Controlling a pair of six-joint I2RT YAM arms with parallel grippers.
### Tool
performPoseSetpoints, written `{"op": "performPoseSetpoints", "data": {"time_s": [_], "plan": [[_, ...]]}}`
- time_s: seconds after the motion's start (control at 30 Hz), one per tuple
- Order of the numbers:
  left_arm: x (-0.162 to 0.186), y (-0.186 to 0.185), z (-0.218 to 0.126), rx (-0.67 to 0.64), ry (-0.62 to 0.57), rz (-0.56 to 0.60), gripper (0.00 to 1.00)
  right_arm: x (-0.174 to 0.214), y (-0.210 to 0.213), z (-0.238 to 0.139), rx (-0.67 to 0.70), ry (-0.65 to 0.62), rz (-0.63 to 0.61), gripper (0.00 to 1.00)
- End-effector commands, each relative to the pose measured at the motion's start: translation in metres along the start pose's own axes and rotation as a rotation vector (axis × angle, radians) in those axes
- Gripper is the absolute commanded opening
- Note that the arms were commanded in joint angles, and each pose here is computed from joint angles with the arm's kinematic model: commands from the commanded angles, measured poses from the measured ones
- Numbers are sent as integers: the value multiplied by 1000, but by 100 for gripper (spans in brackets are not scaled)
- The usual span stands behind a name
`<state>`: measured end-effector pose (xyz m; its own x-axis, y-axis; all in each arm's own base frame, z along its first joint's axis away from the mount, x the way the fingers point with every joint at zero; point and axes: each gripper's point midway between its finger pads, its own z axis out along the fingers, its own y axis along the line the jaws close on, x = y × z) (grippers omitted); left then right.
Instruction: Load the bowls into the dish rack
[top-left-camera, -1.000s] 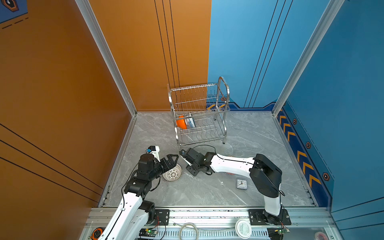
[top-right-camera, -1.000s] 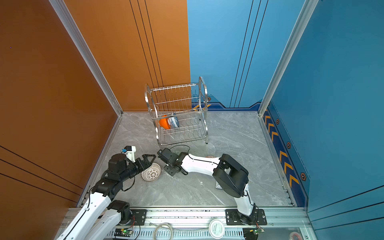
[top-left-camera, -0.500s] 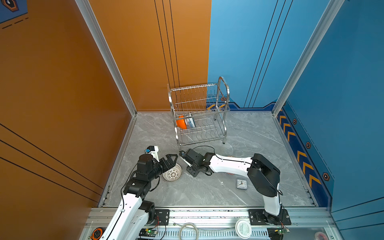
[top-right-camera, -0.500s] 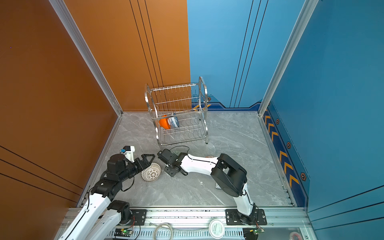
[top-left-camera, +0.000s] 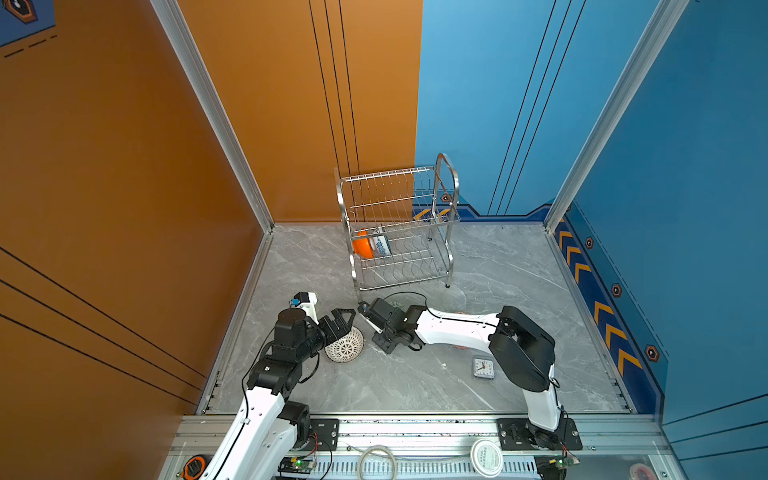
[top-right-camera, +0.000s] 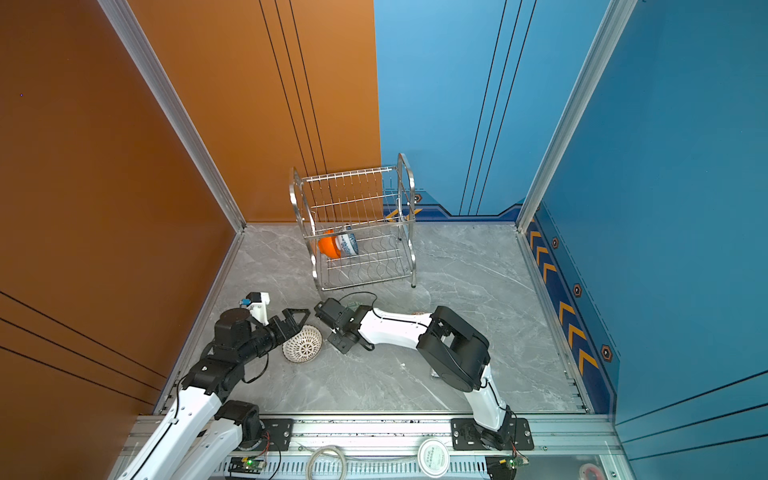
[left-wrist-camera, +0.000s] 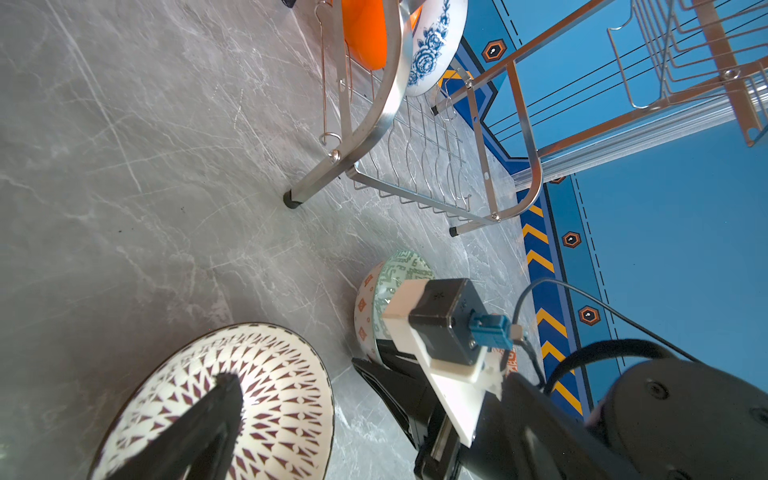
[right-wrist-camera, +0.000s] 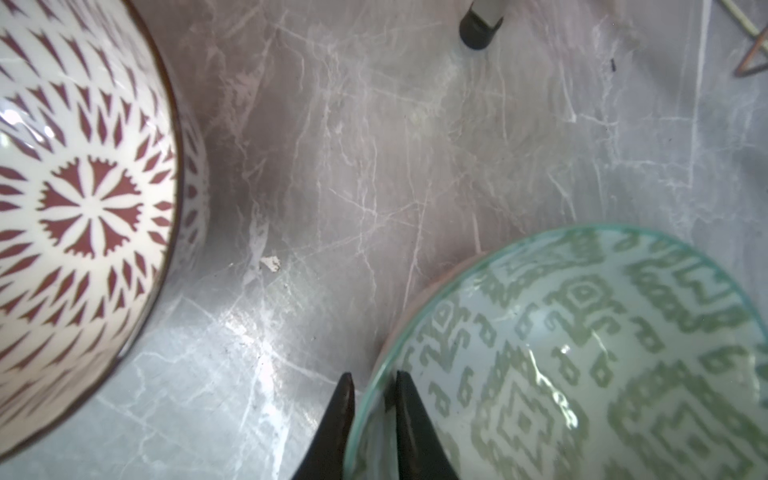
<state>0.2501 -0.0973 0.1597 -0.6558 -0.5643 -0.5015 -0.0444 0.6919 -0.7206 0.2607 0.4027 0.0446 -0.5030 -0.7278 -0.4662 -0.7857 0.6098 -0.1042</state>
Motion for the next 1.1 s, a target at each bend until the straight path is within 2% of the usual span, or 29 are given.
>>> {"op": "performPoseSetpoints", "data": {"time_s": [0.0, 0.27, 0.43, 0.6, 0.83, 1.07], "plan": [[5, 2, 0, 9, 16, -4, 98, 2, -1, -9, -1, 16, 7, 14], [4, 1, -1, 14, 9, -5, 98, -3, -10, -19, -11, -6, 39, 0], [3, 0, -1, 16, 6, -6, 98, -16, -17, -41, -76, -79, 104, 0], [0, -2, -1, 20, 2, -4, 98, -40, -27, -77, -173, -201, 176, 0], [-5, -7, -1, 29, -8, -2, 98, -85, -44, -136, -413, -455, 301, 0], [-10, -12, 4, 35, 0, -2, 98, -119, -72, -158, -560, -641, 394, 0]]}}
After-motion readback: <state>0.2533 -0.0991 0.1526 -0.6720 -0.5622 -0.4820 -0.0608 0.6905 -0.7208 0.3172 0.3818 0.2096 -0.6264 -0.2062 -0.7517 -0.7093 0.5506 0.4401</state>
